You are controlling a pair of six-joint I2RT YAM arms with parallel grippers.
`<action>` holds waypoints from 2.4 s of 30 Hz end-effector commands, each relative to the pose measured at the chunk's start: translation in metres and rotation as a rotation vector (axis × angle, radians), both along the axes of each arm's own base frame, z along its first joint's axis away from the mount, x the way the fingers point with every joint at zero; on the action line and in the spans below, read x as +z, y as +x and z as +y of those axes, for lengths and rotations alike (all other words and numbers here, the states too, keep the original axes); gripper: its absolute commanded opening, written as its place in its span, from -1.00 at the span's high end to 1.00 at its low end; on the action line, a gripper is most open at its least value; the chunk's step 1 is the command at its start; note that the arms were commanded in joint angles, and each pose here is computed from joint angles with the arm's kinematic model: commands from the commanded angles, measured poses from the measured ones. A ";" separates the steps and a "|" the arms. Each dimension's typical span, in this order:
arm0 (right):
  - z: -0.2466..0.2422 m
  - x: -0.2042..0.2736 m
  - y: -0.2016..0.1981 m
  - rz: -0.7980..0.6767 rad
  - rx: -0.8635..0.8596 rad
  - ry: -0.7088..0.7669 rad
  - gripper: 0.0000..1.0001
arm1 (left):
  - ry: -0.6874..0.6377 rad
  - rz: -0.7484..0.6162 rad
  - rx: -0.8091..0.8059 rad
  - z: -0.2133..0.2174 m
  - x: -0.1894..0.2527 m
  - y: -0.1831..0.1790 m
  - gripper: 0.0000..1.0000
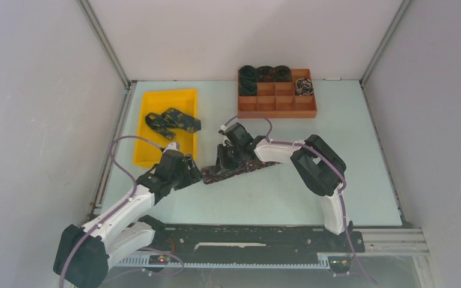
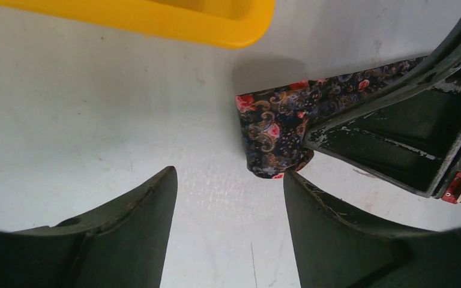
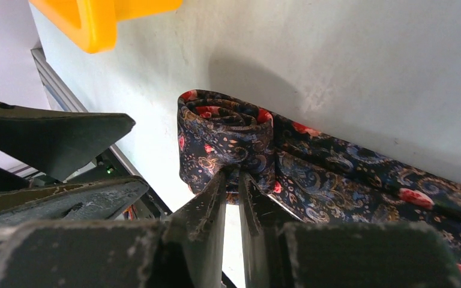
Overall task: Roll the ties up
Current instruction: Roll the tie at the center of the board.
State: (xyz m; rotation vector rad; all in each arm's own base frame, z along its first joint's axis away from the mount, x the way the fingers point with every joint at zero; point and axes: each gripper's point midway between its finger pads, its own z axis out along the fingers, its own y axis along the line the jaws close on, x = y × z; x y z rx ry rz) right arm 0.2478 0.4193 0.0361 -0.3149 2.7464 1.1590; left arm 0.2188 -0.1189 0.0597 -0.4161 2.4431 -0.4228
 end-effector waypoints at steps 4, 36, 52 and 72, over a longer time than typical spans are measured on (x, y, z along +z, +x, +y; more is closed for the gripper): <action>0.017 0.012 0.003 -0.017 0.027 0.070 0.67 | -0.154 -0.050 -0.053 -0.023 0.007 0.011 -0.43; -0.005 0.043 0.015 -0.077 0.026 0.065 0.70 | -0.181 0.064 -0.079 -0.044 -0.032 0.027 -0.28; -0.003 0.025 0.023 -0.059 0.021 0.072 0.70 | -0.185 0.069 -0.109 -0.048 -0.036 0.020 0.02; 0.011 0.005 0.004 -0.018 0.059 0.064 0.66 | -0.150 -0.005 -0.078 -0.035 -0.023 0.020 -0.51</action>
